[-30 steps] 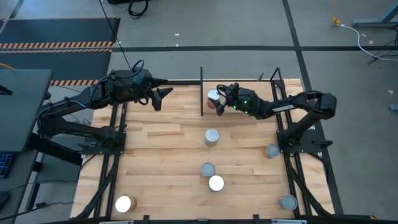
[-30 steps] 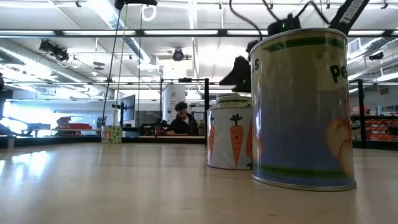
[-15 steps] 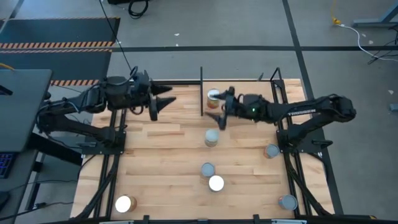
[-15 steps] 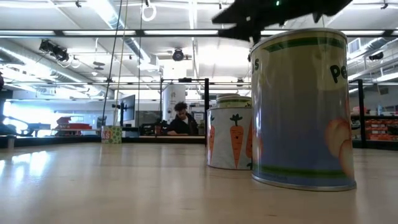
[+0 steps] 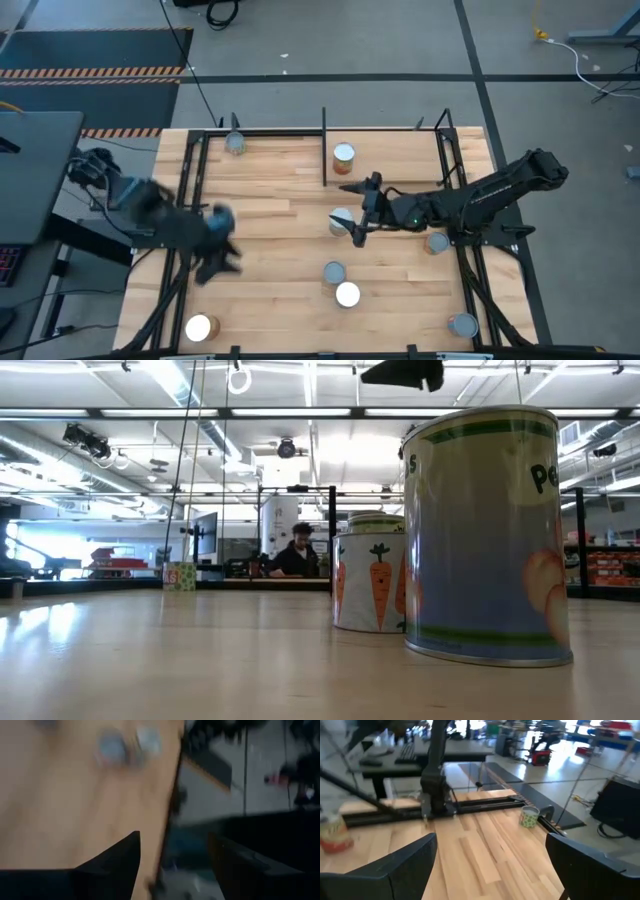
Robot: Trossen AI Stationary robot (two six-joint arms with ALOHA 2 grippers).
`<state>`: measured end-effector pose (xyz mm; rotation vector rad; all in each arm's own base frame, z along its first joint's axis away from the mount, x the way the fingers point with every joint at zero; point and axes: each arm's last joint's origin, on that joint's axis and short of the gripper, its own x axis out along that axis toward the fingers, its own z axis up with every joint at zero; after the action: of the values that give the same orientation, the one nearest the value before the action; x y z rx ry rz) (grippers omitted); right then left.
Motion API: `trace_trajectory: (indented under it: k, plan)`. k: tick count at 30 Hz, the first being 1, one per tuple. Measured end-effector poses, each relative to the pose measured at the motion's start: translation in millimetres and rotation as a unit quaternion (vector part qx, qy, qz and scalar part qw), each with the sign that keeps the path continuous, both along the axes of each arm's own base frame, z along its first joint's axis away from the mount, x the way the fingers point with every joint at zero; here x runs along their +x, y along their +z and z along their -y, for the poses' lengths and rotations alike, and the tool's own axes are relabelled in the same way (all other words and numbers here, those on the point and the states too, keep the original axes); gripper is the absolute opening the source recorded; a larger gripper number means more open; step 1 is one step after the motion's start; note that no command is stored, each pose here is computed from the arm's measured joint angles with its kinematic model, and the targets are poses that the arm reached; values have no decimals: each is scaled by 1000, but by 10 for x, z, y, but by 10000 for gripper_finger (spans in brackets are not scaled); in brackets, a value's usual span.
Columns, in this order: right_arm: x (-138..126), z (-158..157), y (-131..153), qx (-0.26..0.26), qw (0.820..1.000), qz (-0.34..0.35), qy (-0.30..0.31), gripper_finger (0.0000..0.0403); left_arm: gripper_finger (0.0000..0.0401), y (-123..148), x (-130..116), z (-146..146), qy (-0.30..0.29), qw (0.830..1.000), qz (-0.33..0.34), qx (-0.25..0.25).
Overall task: Pick and place cans onto a shelf
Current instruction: Put the large canned corn and aligned with the other canned corn on the shelf
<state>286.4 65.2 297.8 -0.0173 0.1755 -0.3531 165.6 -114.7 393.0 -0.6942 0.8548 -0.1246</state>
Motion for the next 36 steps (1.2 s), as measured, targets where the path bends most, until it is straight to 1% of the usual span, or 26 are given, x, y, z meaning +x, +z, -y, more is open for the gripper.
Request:
trace_trajectory:
  k: [4, 7, 8, 11, 13, 16, 19, 23, 29, 31, 34, 36]
  plan:
    - [-45, -110, 15, 27, 999, 21, -39, 381, 231, -170, -128, 413, -42, 996, -83, -15]
    - [-80, -204, 15, 29, 998, 24, -40, 381, 231, -330, -182, 716, -72, 988, -137, -9]
    - [-91, -229, 15, 37, 998, 28, -45, 381, 231, -383, -192, 804, -81, 984, -156, -11]
    - [-130, -309, 20, 70, 994, 50, -64, 377, 231, -557, -269, 1078, -125, 964, -233, -17]
    - [-158, -374, 19, 80, 993, 54, -61, 374, 231, -661, -334, 1229, -146, 949, -278, -18]
    - [-194, -455, 3, 108, 991, 57, -51, 370, 231, -810, -450, 1430, -170, 930, -324, -4]
    - [-225, -519, -10, 136, 988, 61, -45, 368, 228, -953, -483, 1563, -166, 920, -356, 11]
    - [-261, -594, -14, 157, 985, 66, -36, 367, 212, -1137, -447, 1672, -160, 908, -387, 32]
    - [-286, -634, -14, 177, 980, 77, -43, 367, 184, -1453, -440, 1759, -154, 874, -451, 96]
    - [-293, -640, -15, 187, 977, 83, -51, 367, 179, -1527, -443, 1805, -157, 873, -448, 109]
    - [-294, -636, -15, 185, 978, 85, -55, 367, 177, -1618, -443, 1865, -156, 879, -431, 127]
    - [-293, -634, -15, 182, 978, 84, -56, 367, 178, -1665, -443, 1879, -159, 880, -424, 144]
